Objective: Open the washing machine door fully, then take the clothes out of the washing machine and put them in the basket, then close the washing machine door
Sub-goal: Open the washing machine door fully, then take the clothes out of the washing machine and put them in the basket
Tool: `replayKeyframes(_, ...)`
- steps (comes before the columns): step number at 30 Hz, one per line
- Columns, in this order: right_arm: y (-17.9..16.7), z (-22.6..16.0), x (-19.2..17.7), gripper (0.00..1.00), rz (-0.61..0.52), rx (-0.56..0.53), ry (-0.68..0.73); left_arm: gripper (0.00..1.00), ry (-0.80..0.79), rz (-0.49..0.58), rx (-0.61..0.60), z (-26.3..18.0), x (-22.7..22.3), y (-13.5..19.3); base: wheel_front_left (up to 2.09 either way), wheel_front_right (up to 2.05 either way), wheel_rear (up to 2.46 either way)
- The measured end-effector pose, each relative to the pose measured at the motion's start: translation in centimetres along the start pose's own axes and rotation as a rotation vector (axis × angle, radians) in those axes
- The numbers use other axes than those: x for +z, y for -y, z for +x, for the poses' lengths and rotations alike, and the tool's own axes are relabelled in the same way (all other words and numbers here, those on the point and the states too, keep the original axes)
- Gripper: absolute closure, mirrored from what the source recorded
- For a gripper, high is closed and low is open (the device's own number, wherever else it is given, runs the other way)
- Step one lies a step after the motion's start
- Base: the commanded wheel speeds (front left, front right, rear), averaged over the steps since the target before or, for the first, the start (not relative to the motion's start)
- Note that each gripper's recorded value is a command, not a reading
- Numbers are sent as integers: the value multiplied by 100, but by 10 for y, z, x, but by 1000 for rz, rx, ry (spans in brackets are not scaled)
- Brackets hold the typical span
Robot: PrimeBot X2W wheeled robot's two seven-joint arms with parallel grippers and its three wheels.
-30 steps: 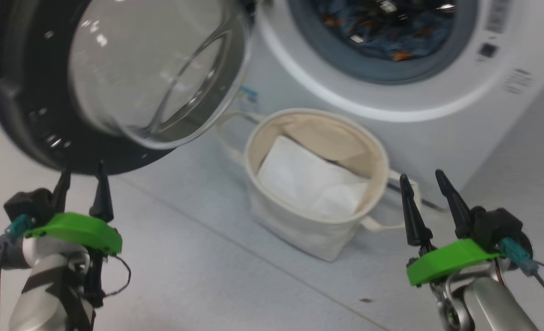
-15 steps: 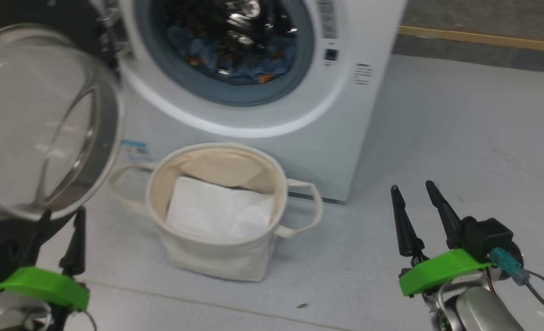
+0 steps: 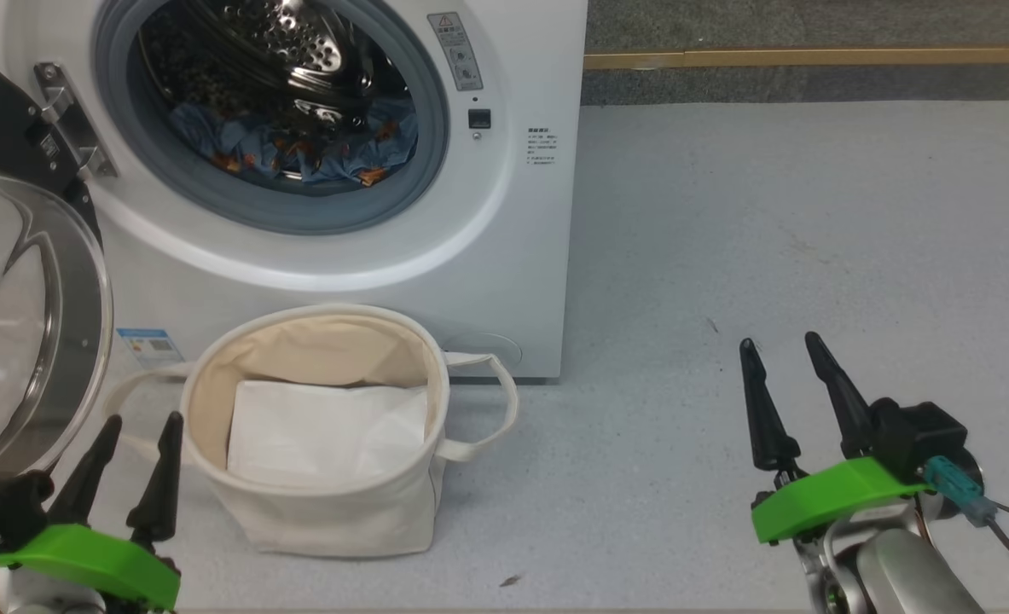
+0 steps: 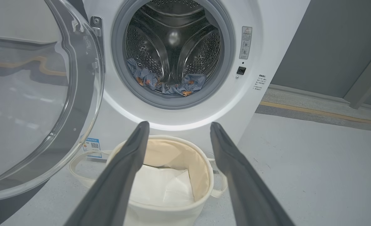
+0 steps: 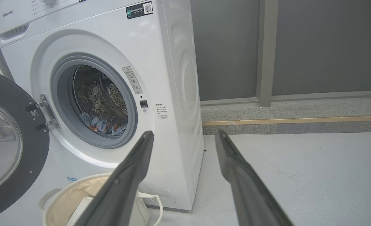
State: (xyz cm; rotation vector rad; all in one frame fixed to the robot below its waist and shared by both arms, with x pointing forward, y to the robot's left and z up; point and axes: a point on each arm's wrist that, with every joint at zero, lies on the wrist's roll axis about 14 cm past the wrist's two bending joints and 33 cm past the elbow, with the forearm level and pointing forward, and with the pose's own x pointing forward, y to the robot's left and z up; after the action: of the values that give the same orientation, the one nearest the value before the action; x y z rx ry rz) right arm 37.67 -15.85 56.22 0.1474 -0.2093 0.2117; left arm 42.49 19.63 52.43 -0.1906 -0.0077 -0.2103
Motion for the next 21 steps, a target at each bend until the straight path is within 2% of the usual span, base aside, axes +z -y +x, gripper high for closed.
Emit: replayKeyframes(21, 17, -7, 12, 0, -12, -50, 30, 0, -24, -22, -58, 2, 1, 16, 0, 0, 0)
